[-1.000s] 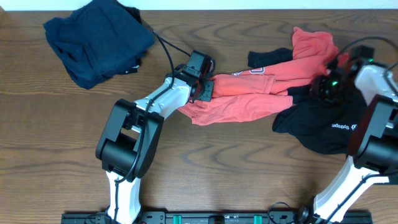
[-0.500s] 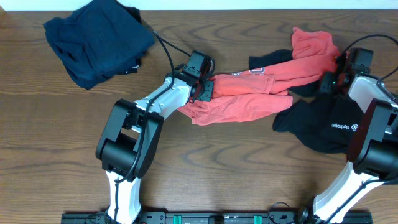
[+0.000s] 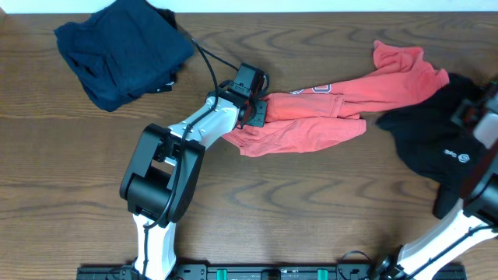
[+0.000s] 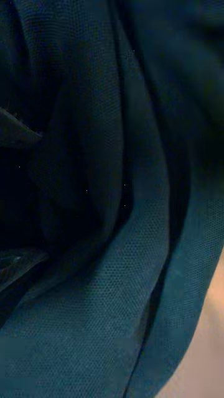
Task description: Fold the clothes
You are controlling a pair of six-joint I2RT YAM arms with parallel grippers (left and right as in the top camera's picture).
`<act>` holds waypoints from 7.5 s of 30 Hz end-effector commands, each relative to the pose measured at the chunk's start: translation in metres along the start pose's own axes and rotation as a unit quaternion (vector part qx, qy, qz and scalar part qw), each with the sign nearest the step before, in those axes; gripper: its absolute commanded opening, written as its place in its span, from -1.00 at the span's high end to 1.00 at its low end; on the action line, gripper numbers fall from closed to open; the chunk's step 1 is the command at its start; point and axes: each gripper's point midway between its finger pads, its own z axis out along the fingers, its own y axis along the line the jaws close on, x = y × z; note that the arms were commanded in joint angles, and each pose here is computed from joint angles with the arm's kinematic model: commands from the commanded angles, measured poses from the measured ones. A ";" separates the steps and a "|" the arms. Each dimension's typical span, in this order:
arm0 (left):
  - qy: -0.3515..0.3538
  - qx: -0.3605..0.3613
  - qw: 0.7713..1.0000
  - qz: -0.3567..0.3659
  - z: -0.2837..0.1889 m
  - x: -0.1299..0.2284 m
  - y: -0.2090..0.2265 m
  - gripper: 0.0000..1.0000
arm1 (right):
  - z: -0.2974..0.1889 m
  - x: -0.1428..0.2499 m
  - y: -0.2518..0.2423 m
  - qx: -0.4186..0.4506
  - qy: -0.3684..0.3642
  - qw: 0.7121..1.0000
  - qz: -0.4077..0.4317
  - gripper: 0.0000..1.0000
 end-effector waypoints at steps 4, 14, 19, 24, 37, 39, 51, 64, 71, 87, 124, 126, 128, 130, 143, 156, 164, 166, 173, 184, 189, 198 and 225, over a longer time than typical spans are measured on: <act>0.060 -0.040 0.997 -0.017 0.029 0.039 0.028 0.88 | -0.001 -0.034 -0.050 0.049 -0.004 0.999 0.004 -0.03; 0.058 -0.040 0.997 -0.017 0.029 0.038 0.028 0.88 | -0.063 -0.100 -0.002 -0.104 0.023 0.994 0.030 -0.13; 0.058 -0.040 0.997 -0.017 0.029 0.038 0.028 0.88 | -0.091 -0.065 0.051 -0.212 0.114 0.970 0.029 -0.04; 0.062 -0.041 0.997 -0.017 0.029 0.040 0.028 0.88 | -0.087 -0.024 0.083 -0.211 0.170 0.963 0.002 0.14; 0.062 -0.042 0.997 -0.017 0.029 0.040 0.029 0.88 | -0.048 0.052 0.096 -0.186 0.205 0.961 -0.004 0.83; 0.062 -0.042 0.997 -0.017 0.029 0.040 0.029 0.88 | -0.041 0.055 0.092 -0.177 0.197 0.964 0.001 0.90; 0.060 -0.046 0.997 -0.016 0.029 0.039 0.030 0.88 | 0.024 0.046 0.052 -0.049 0.106 0.993 -0.001 0.93; 0.053 -0.046 0.997 -0.016 0.029 0.036 0.030 0.88 | 0.079 0.014 0.024 -0.035 0.043 0.998 0.037 0.85; 0.050 -0.045 0.998 -0.016 0.030 0.034 0.030 0.88 | 0.037 -0.087 0.022 -0.063 0.011 0.998 0.027 0.83; 0.052 -0.046 0.997 -0.016 0.030 0.035 0.030 0.88 | -0.143 -0.109 0.085 -0.250 0.158 0.954 0.047 0.25; 0.067 -0.050 0.996 -0.031 0.028 0.041 0.043 0.88 | -0.367 0.019 0.101 -0.194 0.178 0.951 -0.162 0.20; 0.068 -0.050 0.996 -0.031 0.028 0.041 0.043 0.87 | -0.350 0.036 0.101 -0.190 0.190 0.950 -0.161 0.13; 0.071 -0.051 0.996 -0.031 0.027 0.043 0.043 0.86 | -0.330 0.050 0.102 -0.186 0.202 0.949 -0.157 0.03; 0.073 -0.051 0.996 -0.031 0.027 0.043 0.043 0.85 | -0.307 0.065 0.103 -0.180 0.216 0.948 -0.150 0.03; 0.073 -0.049 0.996 -0.031 0.027 0.044 0.042 0.86 | -0.195 0.124 0.066 -0.140 0.234 0.962 -0.036 -0.06; 0.073 -0.049 0.996 -0.031 0.027 0.044 0.042 0.86 | -0.135 0.148 0.036 -0.114 0.173 0.978 0.034 -0.07; 0.073 -0.049 0.996 -0.031 0.027 0.044 0.042 0.86 | -0.105 0.156 0.009 -0.072 0.175 0.977 0.102 -0.07; 0.073 -0.049 0.996 -0.031 0.027 0.044 0.042 0.86 | -0.095 0.168 0.000 -0.058 0.194 0.972 0.121 -0.06; 0.073 -0.049 0.996 -0.031 0.027 0.044 0.042 0.86 | -0.069 0.198 -0.037 -0.010 0.237 0.946 0.220 -0.03; 0.073 -0.049 0.996 -0.031 0.027 0.044 0.042 0.86 | -0.061 0.166 -0.111 0.023 0.183 0.920 0.346 -0.08; 0.073 -0.049 0.996 -0.033 0.027 0.043 0.042 0.86 | -0.074 0.102 -0.127 -0.009 0.151 0.919 0.364 -0.09; 0.072 -0.045 0.996 -0.033 0.028 0.043 0.041 0.86 | -0.147 -0.034 -0.099 -0.140 0.058 0.945 0.290 -0.17; 0.013 -0.023 0.998 -0.051 -0.175 0.007 0.036 0.04 | -0.253 0.108 0.247 -0.399 0.166 0.872 -0.229 -0.74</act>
